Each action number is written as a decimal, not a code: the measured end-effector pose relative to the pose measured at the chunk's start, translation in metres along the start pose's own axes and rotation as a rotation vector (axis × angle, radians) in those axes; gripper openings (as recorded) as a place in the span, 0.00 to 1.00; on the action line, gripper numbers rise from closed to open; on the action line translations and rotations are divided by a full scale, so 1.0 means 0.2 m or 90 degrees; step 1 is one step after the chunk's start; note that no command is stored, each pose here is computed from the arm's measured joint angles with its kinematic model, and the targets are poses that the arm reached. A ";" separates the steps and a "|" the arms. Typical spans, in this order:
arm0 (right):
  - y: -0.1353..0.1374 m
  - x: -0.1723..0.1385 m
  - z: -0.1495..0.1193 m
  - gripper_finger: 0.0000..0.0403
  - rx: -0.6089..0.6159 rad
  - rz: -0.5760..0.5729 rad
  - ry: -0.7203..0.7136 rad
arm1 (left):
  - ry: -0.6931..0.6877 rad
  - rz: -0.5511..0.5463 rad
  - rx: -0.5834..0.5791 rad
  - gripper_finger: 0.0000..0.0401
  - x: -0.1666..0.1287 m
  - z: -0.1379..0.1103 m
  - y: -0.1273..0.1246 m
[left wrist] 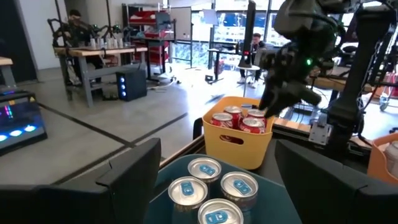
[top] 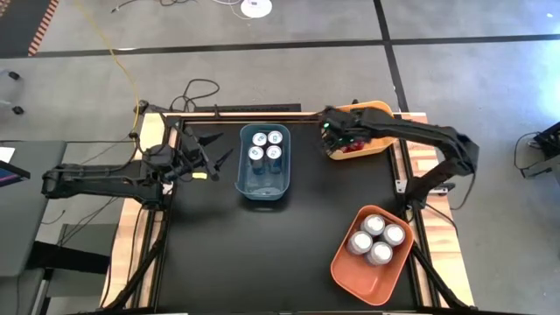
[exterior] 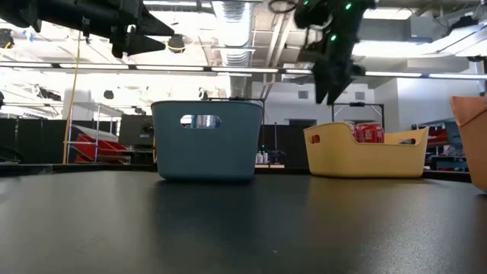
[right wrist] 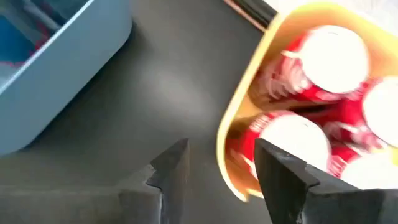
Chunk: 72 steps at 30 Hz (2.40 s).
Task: Sort soda cans
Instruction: Adjust the bins
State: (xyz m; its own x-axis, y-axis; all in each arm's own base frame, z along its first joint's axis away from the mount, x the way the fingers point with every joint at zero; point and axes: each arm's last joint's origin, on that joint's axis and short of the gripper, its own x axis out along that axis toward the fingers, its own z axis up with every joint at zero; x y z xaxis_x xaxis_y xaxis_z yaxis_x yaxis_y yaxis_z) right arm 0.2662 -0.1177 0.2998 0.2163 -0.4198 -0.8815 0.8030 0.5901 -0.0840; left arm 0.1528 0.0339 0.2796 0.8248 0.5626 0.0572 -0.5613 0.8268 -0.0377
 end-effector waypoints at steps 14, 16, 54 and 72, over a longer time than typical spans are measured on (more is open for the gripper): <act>-0.49 -0.06 -0.05 0.36 0.223 -0.239 0.116 | -0.001 -0.003 -0.029 0.78 0.00 0.00 0.00; -0.54 -0.05 -0.05 0.36 0.240 -0.257 0.136 | 0.001 -0.004 -0.028 0.78 0.00 0.00 0.00; -0.43 0.29 -0.33 0.58 -0.190 -0.188 0.268 | 0.013 -0.022 -0.043 0.78 0.00 -0.01 -0.01; -0.44 0.42 -0.49 0.38 -0.313 -0.216 0.327 | 0.017 -0.024 -0.038 0.78 0.00 -0.01 -0.01</act>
State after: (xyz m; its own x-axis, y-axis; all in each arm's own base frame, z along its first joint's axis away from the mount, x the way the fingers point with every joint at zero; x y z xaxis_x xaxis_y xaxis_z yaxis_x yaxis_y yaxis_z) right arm 0.1588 -0.1363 0.1879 -0.3765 -0.3311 -0.8652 0.4157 0.7742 -0.4772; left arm 0.1535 0.0327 0.2770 0.8469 0.5308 0.0325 -0.5260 0.8451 -0.0952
